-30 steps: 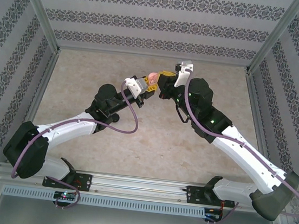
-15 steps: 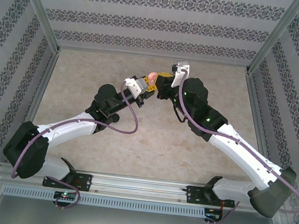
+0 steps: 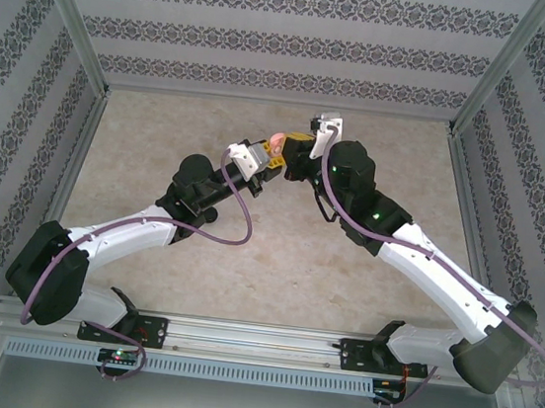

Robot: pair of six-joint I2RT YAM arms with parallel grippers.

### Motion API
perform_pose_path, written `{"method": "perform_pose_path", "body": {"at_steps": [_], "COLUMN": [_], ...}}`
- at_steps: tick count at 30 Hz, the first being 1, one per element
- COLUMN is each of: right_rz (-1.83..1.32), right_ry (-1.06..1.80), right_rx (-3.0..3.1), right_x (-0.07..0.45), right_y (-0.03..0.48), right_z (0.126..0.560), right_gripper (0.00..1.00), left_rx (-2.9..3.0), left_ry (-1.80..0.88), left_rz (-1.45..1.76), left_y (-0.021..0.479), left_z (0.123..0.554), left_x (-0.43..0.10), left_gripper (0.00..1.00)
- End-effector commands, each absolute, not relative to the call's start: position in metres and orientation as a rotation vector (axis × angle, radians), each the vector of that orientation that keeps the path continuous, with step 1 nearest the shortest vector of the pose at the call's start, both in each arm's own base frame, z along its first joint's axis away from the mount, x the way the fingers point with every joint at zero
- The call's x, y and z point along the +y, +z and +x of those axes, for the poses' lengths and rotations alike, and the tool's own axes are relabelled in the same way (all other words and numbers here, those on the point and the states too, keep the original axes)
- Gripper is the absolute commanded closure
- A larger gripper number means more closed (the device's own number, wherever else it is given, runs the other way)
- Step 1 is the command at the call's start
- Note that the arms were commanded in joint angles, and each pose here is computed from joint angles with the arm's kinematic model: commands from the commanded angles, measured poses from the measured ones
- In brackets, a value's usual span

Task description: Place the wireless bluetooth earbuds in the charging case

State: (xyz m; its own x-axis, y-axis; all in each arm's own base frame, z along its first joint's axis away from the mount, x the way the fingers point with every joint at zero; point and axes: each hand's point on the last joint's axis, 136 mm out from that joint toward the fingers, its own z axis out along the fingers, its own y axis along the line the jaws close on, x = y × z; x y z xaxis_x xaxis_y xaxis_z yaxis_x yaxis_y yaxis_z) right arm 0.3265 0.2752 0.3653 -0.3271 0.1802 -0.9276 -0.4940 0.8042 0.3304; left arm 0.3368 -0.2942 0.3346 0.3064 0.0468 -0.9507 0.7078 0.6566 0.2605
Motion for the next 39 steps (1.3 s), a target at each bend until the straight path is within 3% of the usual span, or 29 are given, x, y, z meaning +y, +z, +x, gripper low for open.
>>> {"method": "perform_pose_path", "body": {"at_steps": [1,8,19,30,39], "right_rz": [-0.32,-0.475,-0.472,-0.296,-0.233], "right_ry": [0.693,0.68,0.669,0.762,0.934], "right_rx": [1.831,1.891,1.919,1.855,1.786], "right_x": [0.284,0.293,0.29,0.274,0.268], "right_y": [0.349,0.332,0.326,0.373,0.412], "right_z": [0.324,0.314,0.314,0.324,0.32], "right_gripper": [0.9,0.91,0.9,0.54,0.38], "left_rx": [1.102,1.102,1.104,1.128,1.135], "left_ry": [-0.503,-0.494,-0.498,-0.528,-0.537], "left_rz": [0.774,0.776,0.787,0.797,0.805], "left_y": [0.36,0.363,0.363,0.355,0.351], "left_z": [0.321,0.321,0.32,0.32,0.32], "left_x": [-0.296,-0.294,-0.296,-0.3,-0.301], "left_gripper": [1.0,1.0,1.0,1.0,1.0]}}
